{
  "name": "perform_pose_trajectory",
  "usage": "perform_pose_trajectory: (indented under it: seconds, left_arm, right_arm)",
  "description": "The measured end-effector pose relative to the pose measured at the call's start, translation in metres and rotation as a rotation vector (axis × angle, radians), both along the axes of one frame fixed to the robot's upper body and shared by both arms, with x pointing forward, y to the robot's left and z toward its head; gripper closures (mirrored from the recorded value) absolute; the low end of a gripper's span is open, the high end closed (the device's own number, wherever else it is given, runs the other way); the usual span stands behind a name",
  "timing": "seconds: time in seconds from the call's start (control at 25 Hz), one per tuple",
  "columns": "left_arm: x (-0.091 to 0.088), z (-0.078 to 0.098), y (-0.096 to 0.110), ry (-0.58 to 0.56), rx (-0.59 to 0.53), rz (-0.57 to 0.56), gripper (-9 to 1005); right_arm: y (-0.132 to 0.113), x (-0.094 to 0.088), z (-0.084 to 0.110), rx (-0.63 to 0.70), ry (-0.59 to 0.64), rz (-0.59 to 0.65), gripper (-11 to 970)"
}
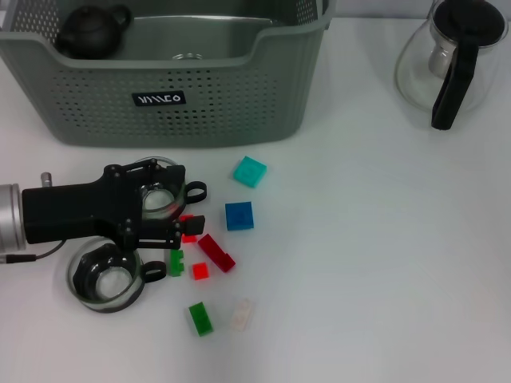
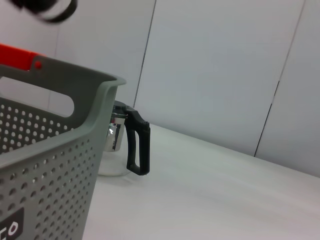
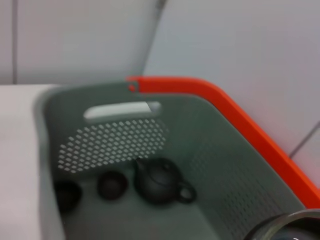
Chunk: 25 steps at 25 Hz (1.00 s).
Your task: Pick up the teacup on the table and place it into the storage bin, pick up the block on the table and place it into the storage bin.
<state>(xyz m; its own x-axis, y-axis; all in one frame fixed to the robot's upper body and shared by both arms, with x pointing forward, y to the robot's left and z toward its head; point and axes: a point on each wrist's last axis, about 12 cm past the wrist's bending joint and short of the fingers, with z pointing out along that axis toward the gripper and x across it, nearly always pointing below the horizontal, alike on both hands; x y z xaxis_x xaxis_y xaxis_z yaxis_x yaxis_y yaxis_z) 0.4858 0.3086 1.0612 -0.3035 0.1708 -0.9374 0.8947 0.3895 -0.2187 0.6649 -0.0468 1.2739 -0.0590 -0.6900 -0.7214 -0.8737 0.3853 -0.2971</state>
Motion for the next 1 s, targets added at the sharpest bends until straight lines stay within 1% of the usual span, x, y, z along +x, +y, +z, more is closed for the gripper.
perform_pose_trajectory:
  seconds: [0.16, 0.24, 0.6, 1.0]
  left_arm:
    - [0.001, 0.000, 0.000, -0.001, 0.001, 0.000, 91]
    - [0.001, 0.000, 0.000, -0.002, 0.001, 0.001, 91]
    - [0.003, -0.001, 0.001, -0.004, 0.010, 0.022, 91]
    - [0.003, -0.001, 0.000, -0.004, 0.009, 0.023, 92]
  right_arm:
    - [-0.006, 0.011, -0.026, 0.011, 0.023, -0.031, 878]
    - [-0.008, 0.013, -0.034, 0.014, 0.031, -0.037, 877]
    - [-0.012, 0.015, -0.051, 0.037, 0.061, -0.055, 870]
    - [-0.017, 0.015, -0.063, 0.025, 0.084, -0.069, 843]
